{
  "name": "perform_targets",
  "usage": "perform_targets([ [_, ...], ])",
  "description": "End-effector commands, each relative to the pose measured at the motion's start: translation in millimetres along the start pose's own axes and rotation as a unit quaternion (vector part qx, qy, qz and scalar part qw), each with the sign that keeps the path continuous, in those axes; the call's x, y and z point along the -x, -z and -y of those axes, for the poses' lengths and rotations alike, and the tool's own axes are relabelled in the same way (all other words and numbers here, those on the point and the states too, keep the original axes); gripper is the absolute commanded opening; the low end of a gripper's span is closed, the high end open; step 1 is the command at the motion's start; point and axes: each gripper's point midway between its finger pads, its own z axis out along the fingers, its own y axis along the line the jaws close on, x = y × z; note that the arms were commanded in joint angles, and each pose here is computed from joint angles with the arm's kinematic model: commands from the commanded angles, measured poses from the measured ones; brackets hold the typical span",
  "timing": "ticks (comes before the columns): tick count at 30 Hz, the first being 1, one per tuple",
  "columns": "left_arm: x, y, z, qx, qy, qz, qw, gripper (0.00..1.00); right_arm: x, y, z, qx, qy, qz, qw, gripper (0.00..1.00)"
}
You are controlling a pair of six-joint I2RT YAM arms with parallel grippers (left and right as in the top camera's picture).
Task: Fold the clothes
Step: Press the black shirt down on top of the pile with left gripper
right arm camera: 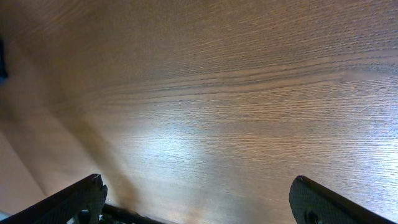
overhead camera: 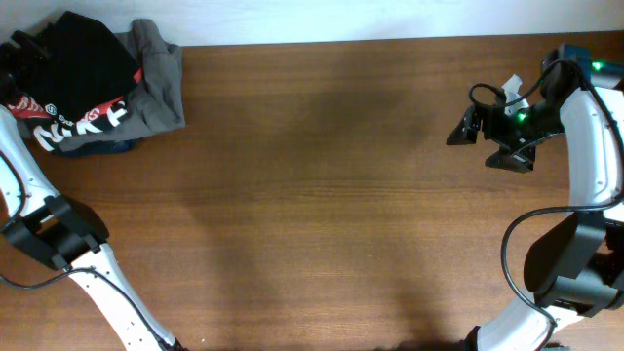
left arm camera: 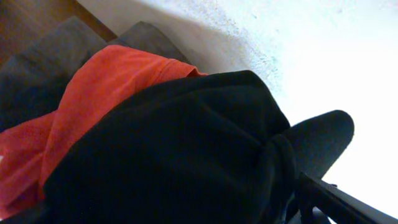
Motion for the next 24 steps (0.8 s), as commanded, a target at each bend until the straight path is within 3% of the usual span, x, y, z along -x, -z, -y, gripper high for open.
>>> perform_targets([
  [1,8,10,11,-0.003,0.017,0.01,1.0,0.99,1,1,1,-0.001,0.0,0.001,1.0,0.99],
  [9,1,-13,-5,-0.003,0.029,0.012,0.999,0.99,-1,1,1,-0.001,-0.002,-0.003,1.0,0.99],
  [16,43,-10,6,-0.022,-0.012,0.101,0.995,0.99,-4,1,1,-0.001,-0.005,-0.008,1.0,0.99],
  [20,59,-6,-14,0.04,-0.009,0.145,0.989,0.99,-5,1,1,-0.001,-0.006,-0.011,1.0,0.99],
  [24,61,-5,-16,0.046,-0.016,0.149,0.988,0.99,-5,1,1,-0.001,-0.006,-0.01,1.0,0.99],
])
